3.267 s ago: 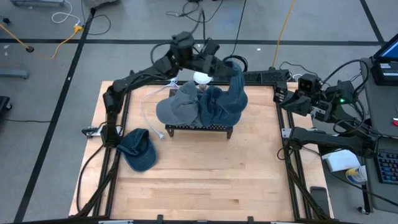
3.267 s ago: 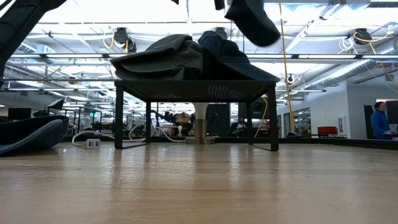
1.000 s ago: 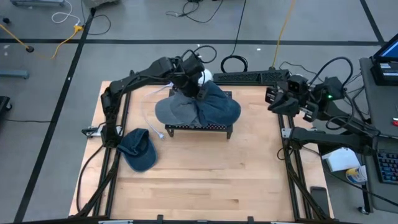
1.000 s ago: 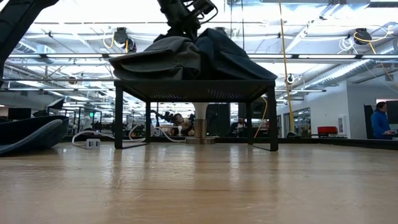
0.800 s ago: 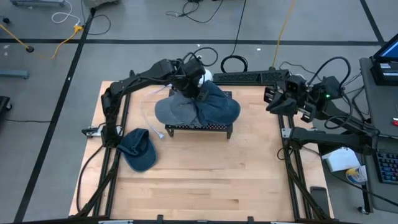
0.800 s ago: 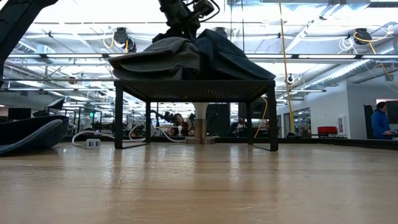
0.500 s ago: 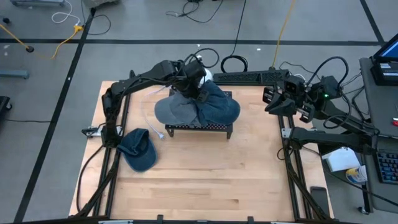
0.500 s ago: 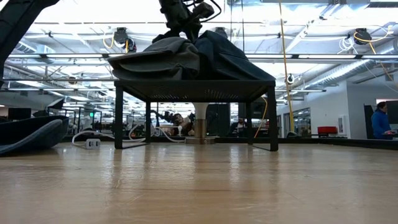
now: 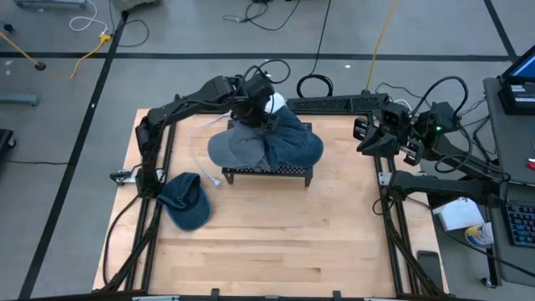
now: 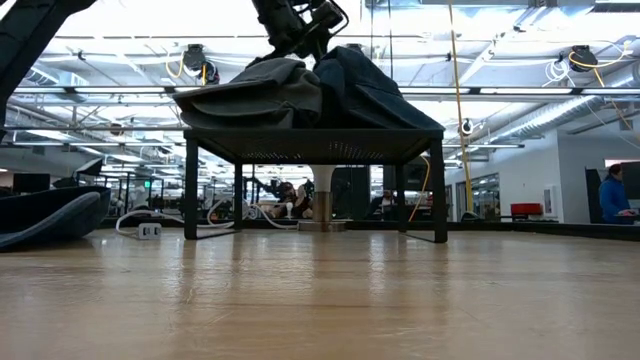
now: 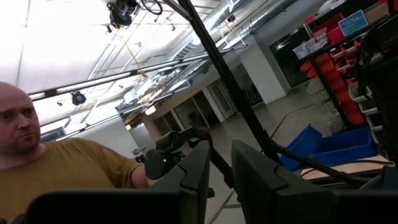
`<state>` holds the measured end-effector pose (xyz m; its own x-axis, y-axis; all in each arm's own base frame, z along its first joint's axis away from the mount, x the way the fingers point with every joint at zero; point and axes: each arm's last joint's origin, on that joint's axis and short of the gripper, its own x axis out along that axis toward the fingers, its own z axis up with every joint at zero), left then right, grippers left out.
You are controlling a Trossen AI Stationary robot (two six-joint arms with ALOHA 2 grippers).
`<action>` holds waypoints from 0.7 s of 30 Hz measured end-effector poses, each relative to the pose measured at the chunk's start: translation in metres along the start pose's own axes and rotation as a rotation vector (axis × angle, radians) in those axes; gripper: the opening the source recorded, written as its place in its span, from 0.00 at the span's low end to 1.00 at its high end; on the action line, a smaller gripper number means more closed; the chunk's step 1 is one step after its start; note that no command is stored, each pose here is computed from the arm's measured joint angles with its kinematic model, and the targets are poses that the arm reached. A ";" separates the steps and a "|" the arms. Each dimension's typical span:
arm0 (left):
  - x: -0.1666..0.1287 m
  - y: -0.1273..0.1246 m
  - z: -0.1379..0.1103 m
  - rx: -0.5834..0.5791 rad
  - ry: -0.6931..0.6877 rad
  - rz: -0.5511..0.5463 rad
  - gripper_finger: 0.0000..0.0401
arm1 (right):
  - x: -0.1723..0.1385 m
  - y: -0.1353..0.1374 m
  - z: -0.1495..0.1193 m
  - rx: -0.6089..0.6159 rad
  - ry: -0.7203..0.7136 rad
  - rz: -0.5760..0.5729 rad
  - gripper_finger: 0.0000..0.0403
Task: Pick & Place hat
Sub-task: Stack the bottom blue cap on the blue cap on the shelf, then stack the blue cap on the blue caps on the shelf
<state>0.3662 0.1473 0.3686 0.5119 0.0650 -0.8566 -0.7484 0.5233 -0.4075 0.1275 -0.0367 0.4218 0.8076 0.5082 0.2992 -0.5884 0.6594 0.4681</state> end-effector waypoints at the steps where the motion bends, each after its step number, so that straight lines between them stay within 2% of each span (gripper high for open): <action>1: -0.002 -0.001 0.000 0.001 -0.008 -0.009 0.71 | 0.000 0.000 0.000 -0.002 0.000 0.000 0.15; 7: -0.022 -0.001 -0.002 0.000 -0.057 -0.036 0.73 | 0.000 0.000 0.000 -0.003 0.000 0.000 0.15; 12: -0.054 -0.002 -0.008 0.020 -0.115 -0.091 0.73 | 0.000 0.000 0.000 -0.009 -0.001 -0.001 0.15; 21: -0.120 -0.008 -0.044 0.070 -0.159 -0.218 0.73 | 0.001 -0.003 0.000 0.001 -0.008 -0.012 0.15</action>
<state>0.2919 0.0977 0.4604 0.7216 0.0737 -0.6884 -0.5850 0.5966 -0.5494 0.1302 -0.0382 0.4209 0.8148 0.4961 0.3000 -0.5787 0.6646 0.4727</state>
